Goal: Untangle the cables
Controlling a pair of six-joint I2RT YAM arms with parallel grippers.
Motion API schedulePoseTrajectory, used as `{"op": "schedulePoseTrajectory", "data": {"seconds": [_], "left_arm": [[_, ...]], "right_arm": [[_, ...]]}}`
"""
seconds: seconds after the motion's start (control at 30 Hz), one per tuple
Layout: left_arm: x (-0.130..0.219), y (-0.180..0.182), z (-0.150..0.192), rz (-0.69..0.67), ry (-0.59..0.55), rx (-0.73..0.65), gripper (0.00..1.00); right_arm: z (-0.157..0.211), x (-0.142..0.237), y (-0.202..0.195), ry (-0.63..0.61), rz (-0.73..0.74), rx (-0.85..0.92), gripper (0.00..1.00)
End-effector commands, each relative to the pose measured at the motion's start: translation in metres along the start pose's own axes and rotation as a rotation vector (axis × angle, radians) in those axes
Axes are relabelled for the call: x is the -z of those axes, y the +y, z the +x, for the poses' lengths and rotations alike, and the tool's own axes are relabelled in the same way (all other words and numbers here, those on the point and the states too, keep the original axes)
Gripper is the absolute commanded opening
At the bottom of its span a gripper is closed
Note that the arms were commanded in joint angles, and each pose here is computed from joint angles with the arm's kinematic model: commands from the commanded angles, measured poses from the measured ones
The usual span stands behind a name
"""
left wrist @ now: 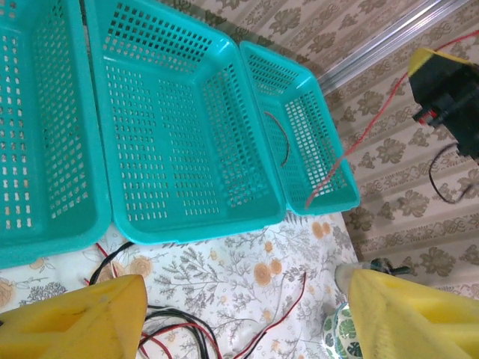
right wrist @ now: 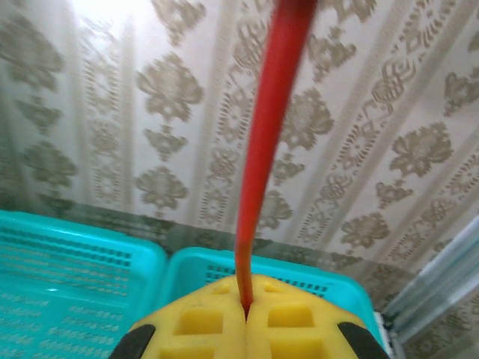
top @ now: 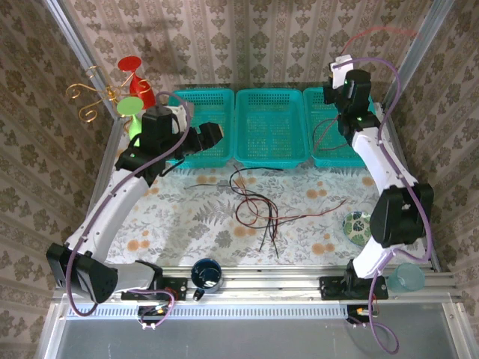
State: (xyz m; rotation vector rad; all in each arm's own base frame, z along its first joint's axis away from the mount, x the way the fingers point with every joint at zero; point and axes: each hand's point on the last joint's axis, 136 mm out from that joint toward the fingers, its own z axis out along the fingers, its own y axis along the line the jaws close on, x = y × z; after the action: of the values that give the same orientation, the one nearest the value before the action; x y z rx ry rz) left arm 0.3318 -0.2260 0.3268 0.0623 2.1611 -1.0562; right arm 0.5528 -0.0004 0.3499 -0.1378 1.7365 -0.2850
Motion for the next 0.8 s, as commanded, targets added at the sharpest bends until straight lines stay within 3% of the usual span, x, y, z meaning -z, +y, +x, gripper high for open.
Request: {"op": "schedulePoseTrajectory", "data": {"seconds": [0.0,0.13,0.3,0.53,0.77], "left_arm": [[0.003,-0.006,-0.001,0.025,-0.019,0.001,0.72],[0.003,-0.003,0.004,0.019,-0.007,0.0,0.72],[0.002,0.001,0.009,0.008,0.007,-0.002,0.72],[-0.003,0.005,0.014,0.005,0.017,0.008,0.72],[-0.005,0.008,0.02,0.003,0.031,0.009,0.72]], "right_arm": [[-0.007,-0.02,-0.031,-0.014,0.166,0.062,0.0],[0.018,-0.049,-0.045,0.064,0.262,0.134,0.0],[0.045,-0.066,-0.048,0.172,0.254,0.146,0.0],[0.136,-0.071,-0.028,0.545,0.19,0.078,0.0],[0.197,-0.061,0.001,0.759,0.071,-0.008,0.0]]}}
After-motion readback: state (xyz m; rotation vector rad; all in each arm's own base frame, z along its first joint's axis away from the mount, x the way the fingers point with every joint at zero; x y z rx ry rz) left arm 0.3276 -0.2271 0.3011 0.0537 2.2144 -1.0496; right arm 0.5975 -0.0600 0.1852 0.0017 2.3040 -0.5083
